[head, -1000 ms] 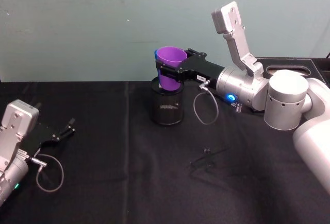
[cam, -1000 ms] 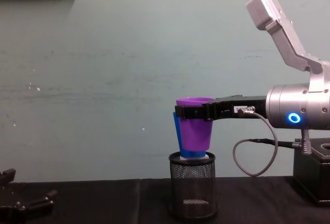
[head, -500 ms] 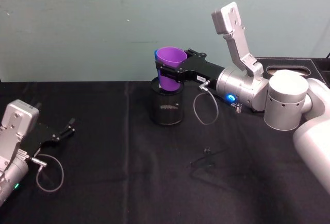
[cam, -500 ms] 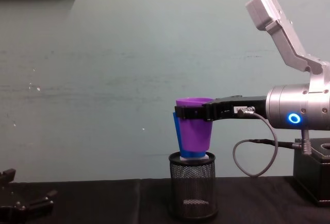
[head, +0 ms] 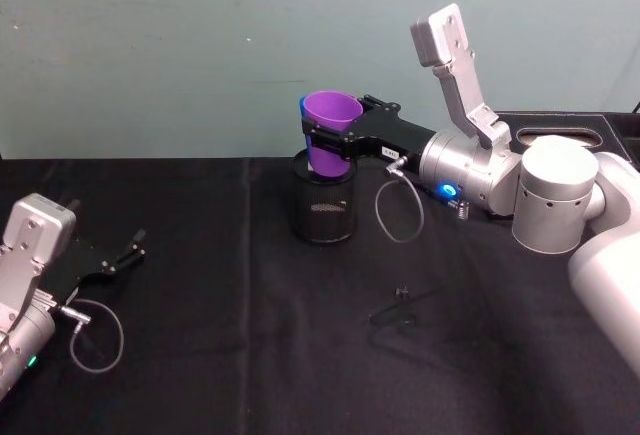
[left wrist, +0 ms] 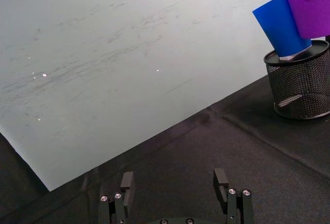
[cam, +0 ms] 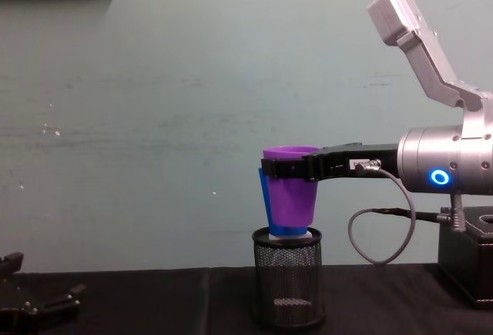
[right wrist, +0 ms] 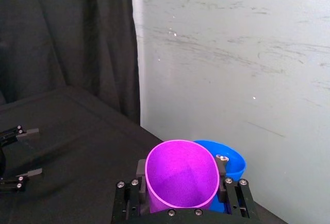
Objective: Pick up one cup with a gripper and tap it against the other cup.
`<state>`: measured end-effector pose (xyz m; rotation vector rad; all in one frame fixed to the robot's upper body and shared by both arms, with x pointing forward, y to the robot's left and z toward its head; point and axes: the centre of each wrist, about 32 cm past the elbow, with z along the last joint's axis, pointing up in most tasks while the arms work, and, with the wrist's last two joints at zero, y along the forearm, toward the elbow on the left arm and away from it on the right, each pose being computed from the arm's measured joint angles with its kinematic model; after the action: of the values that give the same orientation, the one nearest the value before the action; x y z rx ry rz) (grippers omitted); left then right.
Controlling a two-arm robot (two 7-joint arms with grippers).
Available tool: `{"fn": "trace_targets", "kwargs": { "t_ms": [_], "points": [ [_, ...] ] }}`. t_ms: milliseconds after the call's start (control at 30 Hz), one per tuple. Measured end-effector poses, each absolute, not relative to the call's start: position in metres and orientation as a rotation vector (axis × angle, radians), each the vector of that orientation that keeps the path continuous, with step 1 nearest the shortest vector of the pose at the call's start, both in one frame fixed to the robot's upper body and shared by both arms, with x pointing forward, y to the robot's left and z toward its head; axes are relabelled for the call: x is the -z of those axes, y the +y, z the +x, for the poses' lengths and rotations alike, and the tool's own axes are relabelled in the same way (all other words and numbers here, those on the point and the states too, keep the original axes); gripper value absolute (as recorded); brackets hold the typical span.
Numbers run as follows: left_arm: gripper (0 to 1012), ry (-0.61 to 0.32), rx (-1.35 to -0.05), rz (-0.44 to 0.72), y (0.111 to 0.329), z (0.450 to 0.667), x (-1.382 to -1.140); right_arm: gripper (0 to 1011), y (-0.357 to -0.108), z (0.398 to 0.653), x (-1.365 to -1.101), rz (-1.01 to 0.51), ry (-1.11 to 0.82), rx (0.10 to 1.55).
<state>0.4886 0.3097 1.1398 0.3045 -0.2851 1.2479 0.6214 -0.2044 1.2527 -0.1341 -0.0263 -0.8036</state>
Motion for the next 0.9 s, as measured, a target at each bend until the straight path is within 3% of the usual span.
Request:
{"fn": "trace_targets", "kwargs": {
  "t_ms": [900],
  "points": [
    [1000, -0.285, -1.248, 0.304, 0.3097, 0.4886, -1.1398, 741, -0.2044, 0.6214, -1.2527, -0.134, -0.026, 0.804]
  ]
}}
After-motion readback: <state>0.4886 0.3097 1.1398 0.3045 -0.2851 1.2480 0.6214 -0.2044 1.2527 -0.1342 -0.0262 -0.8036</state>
